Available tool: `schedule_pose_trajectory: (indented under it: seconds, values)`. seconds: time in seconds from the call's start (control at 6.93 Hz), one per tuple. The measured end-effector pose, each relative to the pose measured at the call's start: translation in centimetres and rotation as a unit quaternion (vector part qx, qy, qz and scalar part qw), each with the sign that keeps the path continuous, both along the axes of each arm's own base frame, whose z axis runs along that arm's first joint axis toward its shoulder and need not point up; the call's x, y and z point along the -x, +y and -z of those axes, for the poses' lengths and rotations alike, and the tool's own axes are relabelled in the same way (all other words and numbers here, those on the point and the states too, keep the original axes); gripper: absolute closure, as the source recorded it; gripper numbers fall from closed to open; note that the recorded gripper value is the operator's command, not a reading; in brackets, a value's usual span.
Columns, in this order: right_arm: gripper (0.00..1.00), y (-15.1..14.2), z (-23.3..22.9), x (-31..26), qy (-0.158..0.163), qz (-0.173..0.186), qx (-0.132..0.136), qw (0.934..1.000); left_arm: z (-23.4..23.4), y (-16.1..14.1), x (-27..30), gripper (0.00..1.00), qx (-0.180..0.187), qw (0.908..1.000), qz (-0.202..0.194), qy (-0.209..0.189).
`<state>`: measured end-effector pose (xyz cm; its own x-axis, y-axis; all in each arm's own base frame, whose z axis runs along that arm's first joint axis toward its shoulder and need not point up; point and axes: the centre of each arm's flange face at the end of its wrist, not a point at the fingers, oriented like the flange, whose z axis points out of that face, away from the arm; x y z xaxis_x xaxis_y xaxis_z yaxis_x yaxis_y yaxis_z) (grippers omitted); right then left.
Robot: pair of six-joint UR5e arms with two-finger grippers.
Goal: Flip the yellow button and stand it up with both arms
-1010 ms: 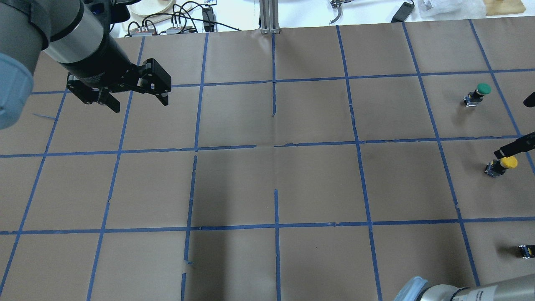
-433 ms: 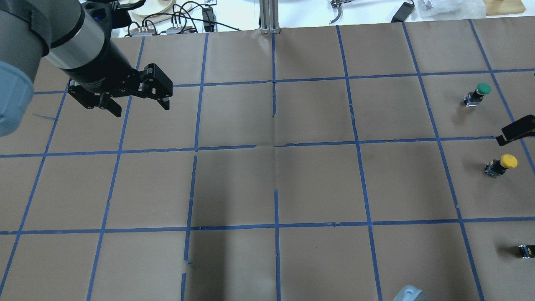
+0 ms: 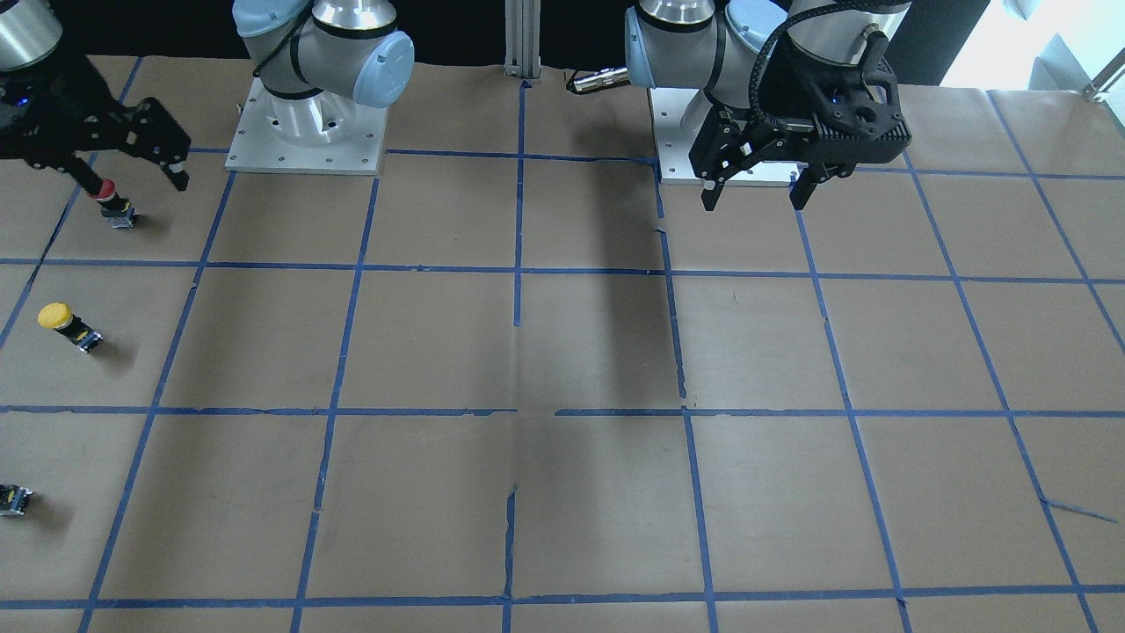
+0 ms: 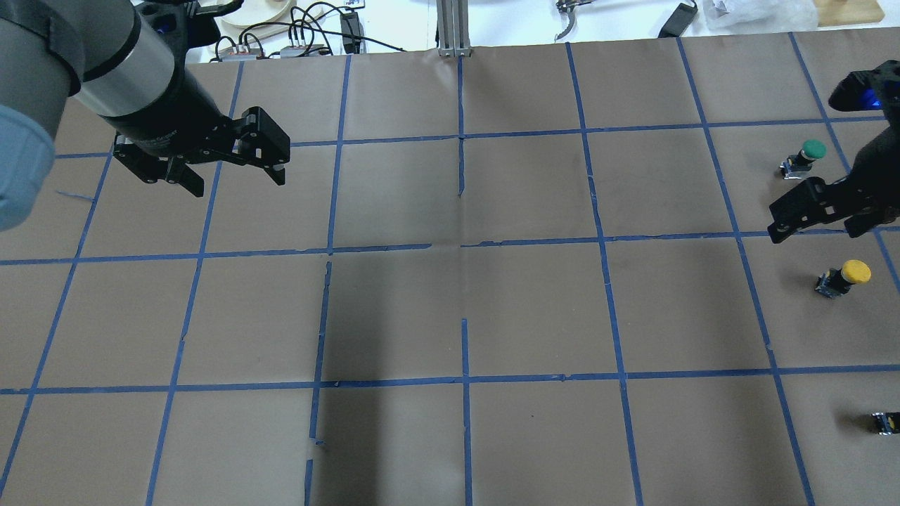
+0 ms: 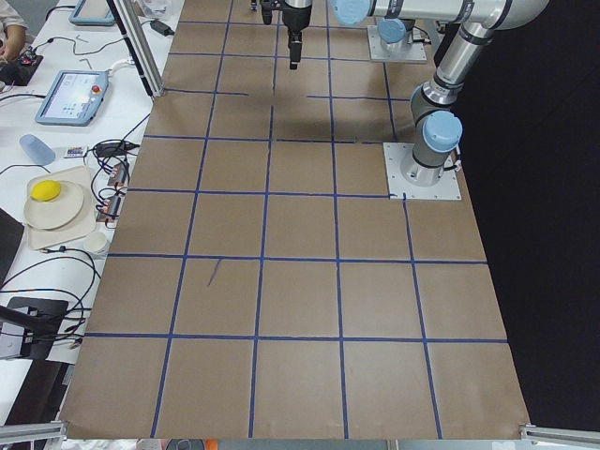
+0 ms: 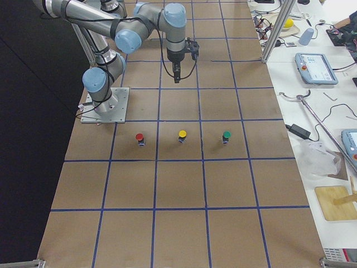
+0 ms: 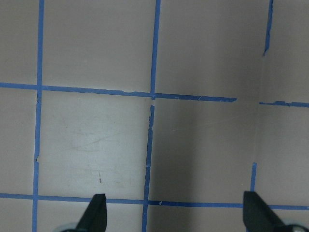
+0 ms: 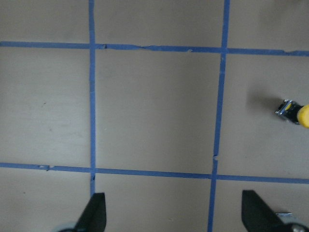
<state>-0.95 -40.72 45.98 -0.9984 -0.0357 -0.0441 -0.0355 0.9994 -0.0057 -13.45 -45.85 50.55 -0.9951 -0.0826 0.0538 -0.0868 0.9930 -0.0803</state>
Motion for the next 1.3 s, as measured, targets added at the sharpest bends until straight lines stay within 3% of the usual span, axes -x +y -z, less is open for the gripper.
schedule_pose_trajectory:
  seconds: [0.43, 0.87, 1.3]
  values:
    - [0.0, 1.6, -5.8, -6.6, 0.01, 0.029, -0.017, 0.9994, -0.1, -0.1, -0.3, 0.0, 0.001, 1.0, -0.004, 0.001]
    - [0.0, 0.7, -5.0, -9.6, 0.017, 0.047, -0.029, 0.9983, -0.1, -0.1, -0.3, 0.0, 0.001, 1.0, -0.004, 0.001]
    - [0.0, 0.3, -4.0, -13.1, 0.018, 0.042, -0.026, 0.9986, -0.1, 0.0, -0.2, 0.0, 0.0, 1.0, -0.002, 0.0]
